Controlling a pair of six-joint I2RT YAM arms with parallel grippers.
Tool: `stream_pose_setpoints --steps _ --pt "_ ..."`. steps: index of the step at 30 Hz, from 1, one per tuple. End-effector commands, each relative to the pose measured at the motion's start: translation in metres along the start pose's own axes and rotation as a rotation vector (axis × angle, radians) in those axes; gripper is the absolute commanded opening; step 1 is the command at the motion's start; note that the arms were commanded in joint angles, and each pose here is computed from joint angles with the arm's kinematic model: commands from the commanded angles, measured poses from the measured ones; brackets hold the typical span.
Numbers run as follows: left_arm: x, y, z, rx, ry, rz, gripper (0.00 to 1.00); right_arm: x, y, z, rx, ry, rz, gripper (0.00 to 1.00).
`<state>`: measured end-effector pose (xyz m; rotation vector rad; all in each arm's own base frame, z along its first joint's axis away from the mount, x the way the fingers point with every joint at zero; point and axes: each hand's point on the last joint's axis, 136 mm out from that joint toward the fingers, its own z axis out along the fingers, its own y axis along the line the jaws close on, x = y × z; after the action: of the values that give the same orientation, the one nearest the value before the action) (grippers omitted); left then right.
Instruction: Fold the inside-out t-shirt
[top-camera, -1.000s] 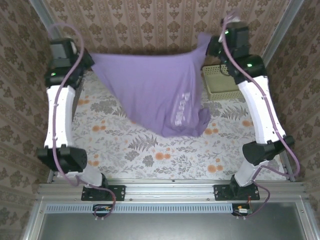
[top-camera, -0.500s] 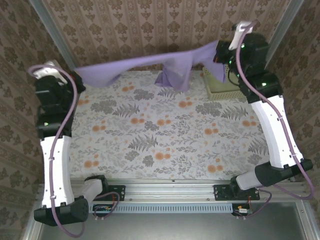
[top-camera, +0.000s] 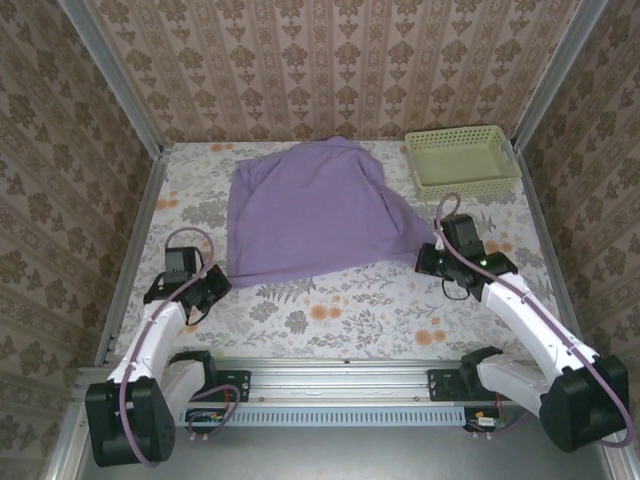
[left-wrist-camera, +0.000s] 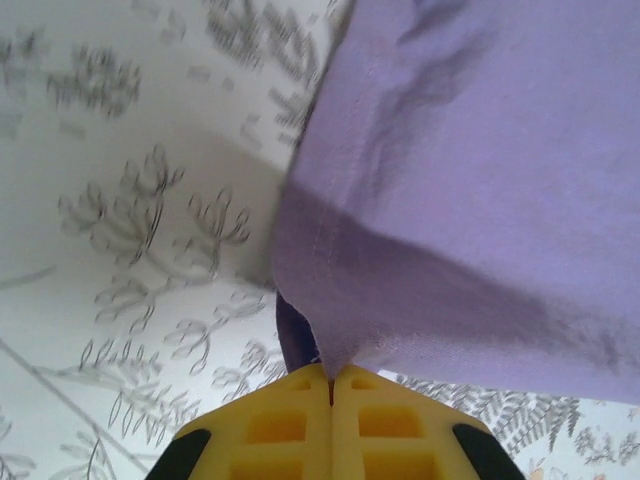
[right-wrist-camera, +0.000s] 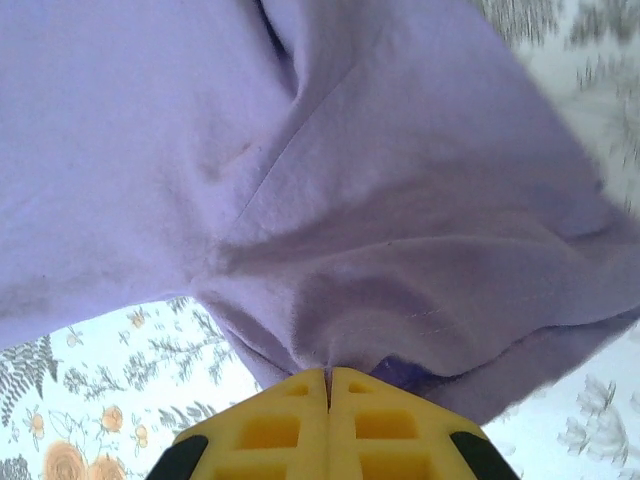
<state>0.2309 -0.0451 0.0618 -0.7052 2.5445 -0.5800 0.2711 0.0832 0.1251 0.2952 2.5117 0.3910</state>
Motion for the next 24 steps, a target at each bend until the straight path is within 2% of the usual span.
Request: stream_pose_setpoints --steps 1,4,7,9,14,18,21,24 --pt "-0.004 -0.007 -0.01 0.035 -0.047 -0.028 0.0 0.016 -0.001 0.007 -0.04 0.02 0.104 0.0" --pt "-0.01 -0.011 -0.024 0.043 -0.094 -0.032 0.0 0.01 0.001 -0.003 -0.039 0.004 0.1 0.0" --pt "-0.021 -0.023 -0.051 0.074 -0.175 -0.008 0.0 -0.01 0.009 -0.034 -0.052 -0.076 0.068 0.0" --pt "-0.027 -0.029 -0.077 0.074 -0.246 0.013 0.0 -0.025 0.012 -0.063 -0.054 -0.149 0.032 0.0" --pt "-0.043 -0.049 -0.173 0.114 -0.505 0.089 0.0 -0.057 0.031 -0.161 -0.115 -0.352 -0.063 0.0" --pt "-0.048 -0.066 -0.233 0.164 -0.641 0.12 0.0 -0.074 0.042 -0.232 -0.158 -0.475 -0.103 0.0" --pt "-0.05 -0.075 -0.248 0.194 -0.667 0.125 0.0 -0.078 0.045 -0.246 -0.163 -0.495 -0.109 0.0" --pt "-0.055 -0.077 -0.231 0.188 -0.618 0.12 0.0 -0.079 0.046 -0.226 -0.151 -0.455 -0.11 0.0"
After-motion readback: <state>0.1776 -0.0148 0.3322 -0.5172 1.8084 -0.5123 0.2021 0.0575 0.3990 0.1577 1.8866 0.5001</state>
